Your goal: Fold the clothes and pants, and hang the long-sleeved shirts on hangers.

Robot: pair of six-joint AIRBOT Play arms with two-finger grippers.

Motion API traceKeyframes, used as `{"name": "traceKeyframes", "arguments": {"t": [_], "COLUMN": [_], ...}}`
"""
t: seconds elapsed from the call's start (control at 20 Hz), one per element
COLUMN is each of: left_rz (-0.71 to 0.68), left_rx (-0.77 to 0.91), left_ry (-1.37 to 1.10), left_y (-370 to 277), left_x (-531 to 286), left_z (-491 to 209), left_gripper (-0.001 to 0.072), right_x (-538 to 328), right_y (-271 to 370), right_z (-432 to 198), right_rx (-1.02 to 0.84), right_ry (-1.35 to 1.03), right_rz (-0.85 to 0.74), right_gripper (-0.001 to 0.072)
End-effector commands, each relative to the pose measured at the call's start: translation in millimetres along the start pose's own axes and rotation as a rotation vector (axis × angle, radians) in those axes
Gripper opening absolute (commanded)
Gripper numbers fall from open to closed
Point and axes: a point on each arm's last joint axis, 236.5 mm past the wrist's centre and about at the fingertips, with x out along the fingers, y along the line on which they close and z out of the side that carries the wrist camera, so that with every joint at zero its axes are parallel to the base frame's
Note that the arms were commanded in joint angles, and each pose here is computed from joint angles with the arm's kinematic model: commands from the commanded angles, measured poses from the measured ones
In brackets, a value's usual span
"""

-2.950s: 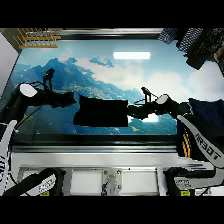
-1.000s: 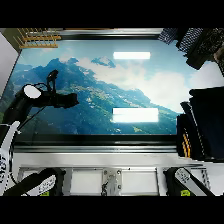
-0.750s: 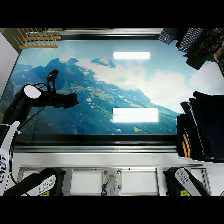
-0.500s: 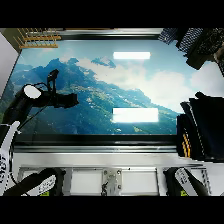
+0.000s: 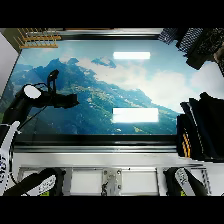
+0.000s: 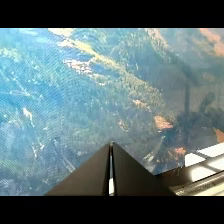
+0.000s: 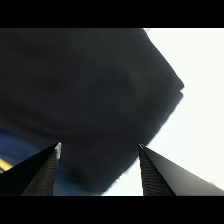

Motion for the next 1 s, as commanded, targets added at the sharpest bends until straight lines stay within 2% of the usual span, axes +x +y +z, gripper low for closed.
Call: {"name": "traceKeyframes", "arguments": {"t": [0.0,0.1,0.2,0.4,0.45,0.5,0.6,0.65,0.75,0.95], "left_rz": [-0.004,-0.003,-0.003,-0.004,-0.004,-0.004,-0.004,-0.005,-0.005,-0.004], "left_rx": [-0.001,-0.001,-0.001,0.000,-0.001,0.000,0.000,0.000,0.000,0.000], "left_ry": [0.018,0.017,0.016,0.015,0.015,0.015,0.015,0.018,0.020,0.020], "left_y": [-1,-1,-1,-1,-1,-1,-1,-2,-1,-1], "left_x": [0,0,0,0,0,0,0,0,0,0], "left_z": [-4,-4,-4,-4,-4,-4,-4,-4,-5,-5], "left_gripper": [0.0006,0.0006,0.0006,0.0006,0.0006,0.0006,0.0006,0.0006,0.0006,0.0006], "right_x": [-56,-108,-140,-165,-167,-166,-163,-160,-153,-145], "right_y": [95,165,221,290,300,309,321,325,328,327], "right_z": [32,20,-15,-87,-101,-114,-130,-134,-137,-143], "right_rx": [-0.077,-0.194,-0.335,-0.645,-0.701,-0.743,-0.792,-0.803,-0.810,-0.826], "right_ry": [-0.273,-0.364,-0.341,-0.271,-0.250,-0.223,-0.182,-0.164,-0.137,-0.090], "right_rz": [0.370,0.621,0.797,0.951,0.970,0.984,0.995,0.995,0.988,0.969], "right_gripper": [0.0534,0.0534,0.0534,0.0531,0.0510,0.0405,0.0152,0.0072,0.0013,0.0014]}}
